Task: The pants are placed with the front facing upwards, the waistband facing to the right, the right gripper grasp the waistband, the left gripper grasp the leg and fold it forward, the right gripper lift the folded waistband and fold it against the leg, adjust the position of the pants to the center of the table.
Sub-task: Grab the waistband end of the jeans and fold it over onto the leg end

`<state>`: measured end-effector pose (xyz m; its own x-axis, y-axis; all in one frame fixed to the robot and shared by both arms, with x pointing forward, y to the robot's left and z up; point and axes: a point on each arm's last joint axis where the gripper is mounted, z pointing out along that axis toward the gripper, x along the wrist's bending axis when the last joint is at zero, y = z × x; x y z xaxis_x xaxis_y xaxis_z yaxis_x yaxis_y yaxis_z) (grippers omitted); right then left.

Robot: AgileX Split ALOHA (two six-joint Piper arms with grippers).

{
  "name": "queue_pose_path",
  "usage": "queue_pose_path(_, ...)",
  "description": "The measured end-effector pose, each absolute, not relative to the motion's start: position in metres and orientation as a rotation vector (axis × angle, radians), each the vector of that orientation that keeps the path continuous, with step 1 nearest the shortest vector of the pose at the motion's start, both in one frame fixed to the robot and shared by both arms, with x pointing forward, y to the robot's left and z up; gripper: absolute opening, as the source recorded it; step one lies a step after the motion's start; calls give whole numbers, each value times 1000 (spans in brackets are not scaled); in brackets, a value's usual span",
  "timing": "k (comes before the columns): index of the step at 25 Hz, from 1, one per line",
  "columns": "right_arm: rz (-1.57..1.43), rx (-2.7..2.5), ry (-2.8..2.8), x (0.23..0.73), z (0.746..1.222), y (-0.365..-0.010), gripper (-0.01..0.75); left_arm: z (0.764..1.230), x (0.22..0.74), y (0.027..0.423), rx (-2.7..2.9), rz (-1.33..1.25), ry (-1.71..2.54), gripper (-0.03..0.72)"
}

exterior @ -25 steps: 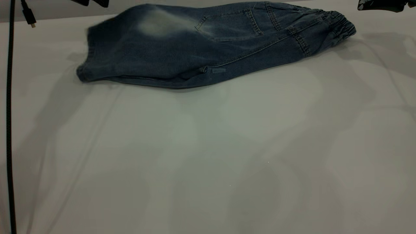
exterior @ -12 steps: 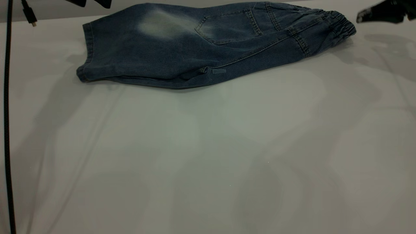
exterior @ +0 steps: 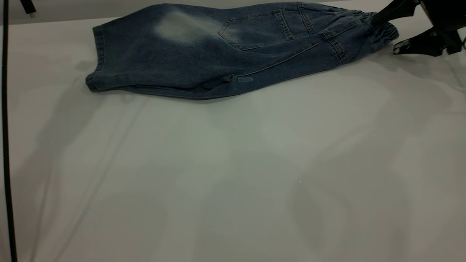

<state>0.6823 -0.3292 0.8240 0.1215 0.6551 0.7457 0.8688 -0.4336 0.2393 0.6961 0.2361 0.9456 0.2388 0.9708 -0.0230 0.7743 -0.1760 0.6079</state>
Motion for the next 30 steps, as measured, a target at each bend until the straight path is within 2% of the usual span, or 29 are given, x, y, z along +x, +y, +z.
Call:
queue_pose_path(23,-1335,-2007,-1382,715,795,-326,553,945,694,228,2038,496,1574,461)
queue_pose_path(27,-1328,-2005,-1399,715,794,-326,456,945,694,223,2025,486,1573,461)
queue_pose_path(30,-1337,-1977,-1430,714,794,-324,290,948,695,214,2026,483,1548,461)
